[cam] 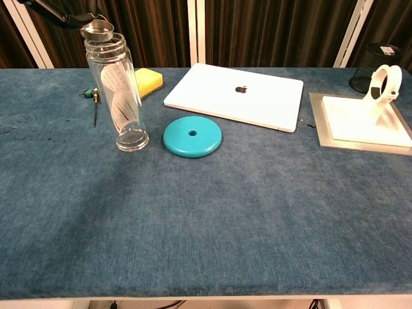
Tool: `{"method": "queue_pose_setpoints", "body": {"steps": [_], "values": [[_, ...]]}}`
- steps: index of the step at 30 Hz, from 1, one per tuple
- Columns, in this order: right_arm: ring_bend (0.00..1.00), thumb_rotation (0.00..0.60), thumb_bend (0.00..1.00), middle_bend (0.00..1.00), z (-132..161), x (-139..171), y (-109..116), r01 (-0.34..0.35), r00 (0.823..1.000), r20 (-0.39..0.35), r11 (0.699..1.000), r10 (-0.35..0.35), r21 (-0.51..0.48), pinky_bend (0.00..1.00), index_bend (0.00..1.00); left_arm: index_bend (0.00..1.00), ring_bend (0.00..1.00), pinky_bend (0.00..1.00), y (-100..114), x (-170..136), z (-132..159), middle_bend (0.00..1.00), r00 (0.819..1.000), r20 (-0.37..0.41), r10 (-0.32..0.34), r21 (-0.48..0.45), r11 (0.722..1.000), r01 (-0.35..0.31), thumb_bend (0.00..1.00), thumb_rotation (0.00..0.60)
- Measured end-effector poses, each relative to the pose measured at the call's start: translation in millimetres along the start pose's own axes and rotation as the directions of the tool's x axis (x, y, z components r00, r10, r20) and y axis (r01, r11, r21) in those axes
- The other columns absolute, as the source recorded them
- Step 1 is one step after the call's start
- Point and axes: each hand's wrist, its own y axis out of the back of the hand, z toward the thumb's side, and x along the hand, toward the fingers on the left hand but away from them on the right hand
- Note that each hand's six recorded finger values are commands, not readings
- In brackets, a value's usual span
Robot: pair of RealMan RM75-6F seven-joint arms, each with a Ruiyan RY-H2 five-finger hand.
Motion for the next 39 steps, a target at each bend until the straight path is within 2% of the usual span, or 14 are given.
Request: {"method": "queue_pose_setpoints", "body": {"steps": [33,39], "values": [[0.00,0.600,0.38,0.00,-4.0,1.1,-2.3,-0.011,1.000,0.013,1.000,0.011,-0.002,0.01,0.00,0.65,0.25,0.37,-8.5,4.7,-1.3,0.37,1.000,0.001,0.000,-0.035,0.999,0.000,0.43,0.600],[0.00,0.600,0.38,0.00,-4.3,1.7,-1.2,-0.007,1.000,0.014,1.000,0.007,-0.001,0.01,0.00,0.65,0.25,0.37,-8.5,5.0,0.5,0.38,1.000,-0.001,-0.001,-0.080,0.997,0.001,0.43,0.600]]}}
